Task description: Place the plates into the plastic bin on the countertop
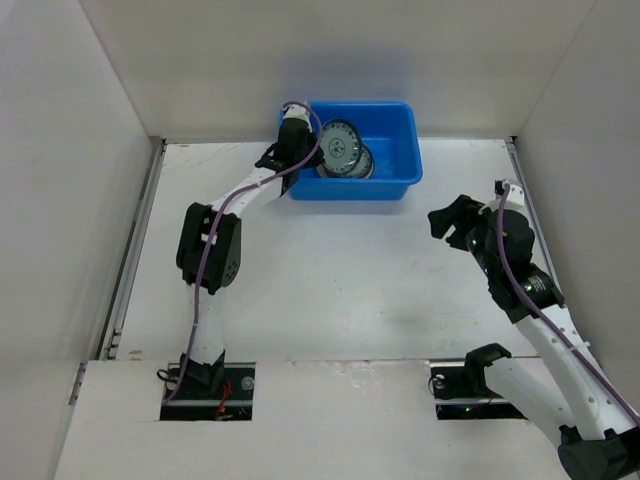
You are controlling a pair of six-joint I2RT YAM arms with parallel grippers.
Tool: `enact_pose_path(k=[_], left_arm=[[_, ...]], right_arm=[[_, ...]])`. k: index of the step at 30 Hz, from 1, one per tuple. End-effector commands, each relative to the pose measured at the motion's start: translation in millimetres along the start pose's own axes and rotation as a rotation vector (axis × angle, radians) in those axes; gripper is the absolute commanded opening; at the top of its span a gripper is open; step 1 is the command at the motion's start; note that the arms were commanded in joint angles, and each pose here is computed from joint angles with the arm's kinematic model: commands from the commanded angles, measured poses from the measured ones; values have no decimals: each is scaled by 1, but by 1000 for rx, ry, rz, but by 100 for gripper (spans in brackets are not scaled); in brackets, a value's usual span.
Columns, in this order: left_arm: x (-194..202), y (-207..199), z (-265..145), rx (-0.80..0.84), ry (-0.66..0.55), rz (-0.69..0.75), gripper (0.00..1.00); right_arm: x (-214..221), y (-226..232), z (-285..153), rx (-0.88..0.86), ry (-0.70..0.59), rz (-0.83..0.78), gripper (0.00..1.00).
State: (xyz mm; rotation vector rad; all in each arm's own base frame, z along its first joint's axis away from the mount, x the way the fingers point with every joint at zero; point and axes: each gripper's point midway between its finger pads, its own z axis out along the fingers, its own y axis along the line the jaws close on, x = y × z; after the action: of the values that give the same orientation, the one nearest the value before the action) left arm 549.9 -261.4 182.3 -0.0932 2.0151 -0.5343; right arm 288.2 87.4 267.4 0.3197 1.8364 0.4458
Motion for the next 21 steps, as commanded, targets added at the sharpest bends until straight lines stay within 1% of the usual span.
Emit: enact_pose_path(k=[1, 8, 10, 11, 12, 13, 14, 15, 16, 17, 19, 21], left_arm=[[-46, -24, 9, 100, -132, 58, 4], [-26, -9, 58, 83, -125, 75, 6], [-23, -7, 67, 82, -128, 89, 13], [-22, -6, 71, 82, -126, 97, 20], [-21, -6, 74, 81, -125, 105, 30], [-19, -6, 76, 82, -126, 113, 47], [-20, -8, 76, 86, -132, 119, 66], [-22, -9, 77, 87, -136, 127, 82], [-23, -8, 77, 85, -141, 136, 96], [-27, -11, 75, 86, -147, 145, 100], [-41, -19, 66, 92, -170, 171, 100], [-72, -33, 43, 98, -227, 198, 100]], right_arm=[[0, 1, -6, -4, -4, 12, 73], [5, -5, -15, 5, 6, 18, 73], [7, -6, -17, 9, 11, 17, 73], [8, -7, -17, 11, 15, 17, 73], [10, -8, -17, 14, 20, 16, 73], [12, -8, -17, 14, 26, 14, 73], [12, -8, -17, 15, 27, 14, 73], [13, -9, -17, 16, 30, 13, 73], [13, -9, -17, 18, 29, 13, 73], [12, -9, -17, 16, 26, 14, 73], [11, -8, -16, 14, 26, 14, 73], [8, -5, -15, 11, 21, 15, 73]])
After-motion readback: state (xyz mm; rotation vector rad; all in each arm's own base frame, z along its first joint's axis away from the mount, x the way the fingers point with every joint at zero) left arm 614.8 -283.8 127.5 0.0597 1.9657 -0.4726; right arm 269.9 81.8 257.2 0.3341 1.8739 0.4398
